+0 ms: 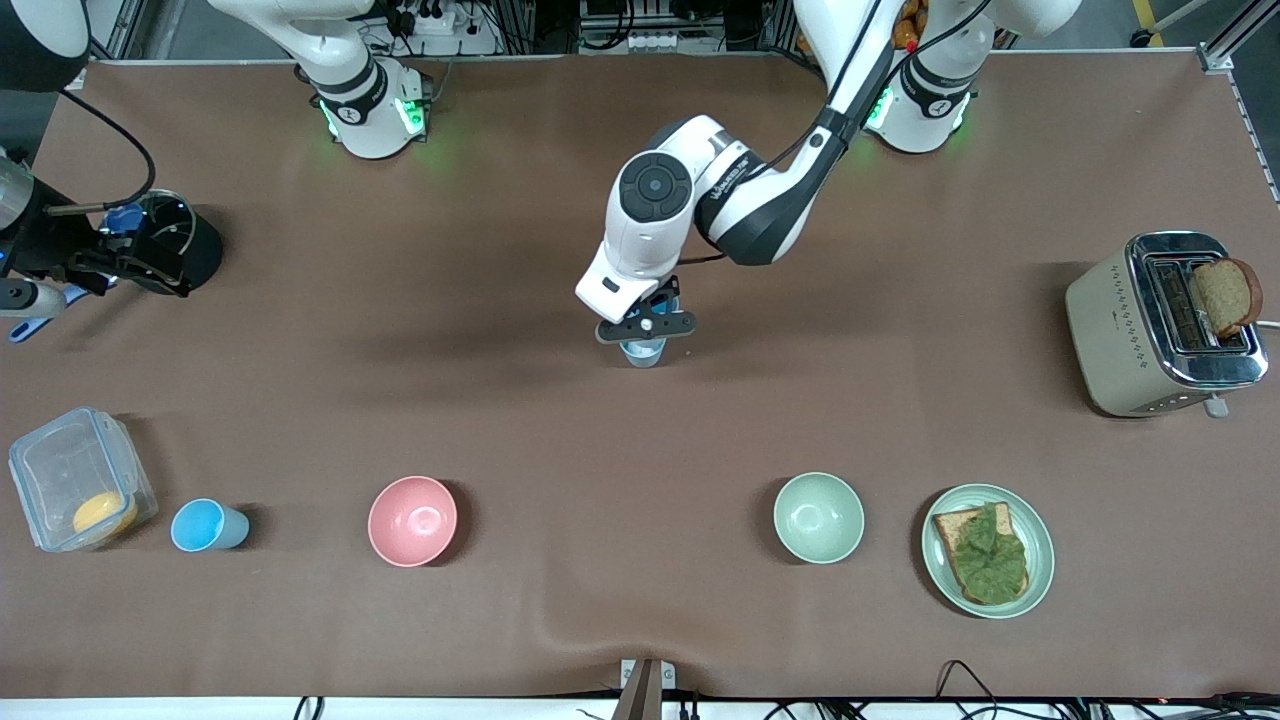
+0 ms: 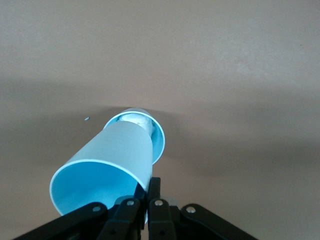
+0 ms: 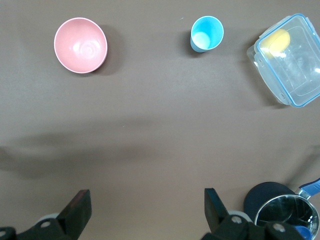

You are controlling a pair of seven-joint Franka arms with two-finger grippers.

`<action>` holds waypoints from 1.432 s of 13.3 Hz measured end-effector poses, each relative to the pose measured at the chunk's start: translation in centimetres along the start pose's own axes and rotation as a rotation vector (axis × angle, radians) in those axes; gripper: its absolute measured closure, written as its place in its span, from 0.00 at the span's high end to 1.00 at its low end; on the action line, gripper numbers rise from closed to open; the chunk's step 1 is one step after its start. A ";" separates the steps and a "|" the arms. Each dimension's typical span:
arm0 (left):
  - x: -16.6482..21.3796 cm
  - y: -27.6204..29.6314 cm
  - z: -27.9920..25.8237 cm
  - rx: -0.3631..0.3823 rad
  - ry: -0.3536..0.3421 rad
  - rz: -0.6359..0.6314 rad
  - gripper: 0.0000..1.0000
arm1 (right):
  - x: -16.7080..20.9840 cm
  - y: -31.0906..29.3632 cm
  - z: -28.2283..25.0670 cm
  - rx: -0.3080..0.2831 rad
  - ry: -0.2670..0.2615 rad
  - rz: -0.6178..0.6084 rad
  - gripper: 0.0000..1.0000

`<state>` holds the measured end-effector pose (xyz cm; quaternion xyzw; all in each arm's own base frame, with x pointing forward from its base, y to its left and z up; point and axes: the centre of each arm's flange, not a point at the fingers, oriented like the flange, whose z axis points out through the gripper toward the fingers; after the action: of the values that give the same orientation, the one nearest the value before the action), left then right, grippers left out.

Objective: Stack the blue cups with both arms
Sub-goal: 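Lower the held cup into the middle cup and open the left gripper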

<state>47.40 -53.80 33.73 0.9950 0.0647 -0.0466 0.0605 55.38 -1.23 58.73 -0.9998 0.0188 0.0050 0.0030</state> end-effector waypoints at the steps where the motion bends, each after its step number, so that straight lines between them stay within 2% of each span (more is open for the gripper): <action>1: -0.2 0.3 0.2 0.001 0.001 -0.001 0.04 | 0.0 0.0 0.0 0.000 0.000 0.000 1.00; 19: 0.0 0.5 1.3 0.007 0.009 -0.013 0.04 | 0.0 0.0 0.0 0.000 0.000 0.000 1.00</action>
<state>47.36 -54.47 32.52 0.9949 0.0712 -0.0430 0.0563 55.38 -1.23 58.73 -0.9998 0.0188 0.0051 0.0030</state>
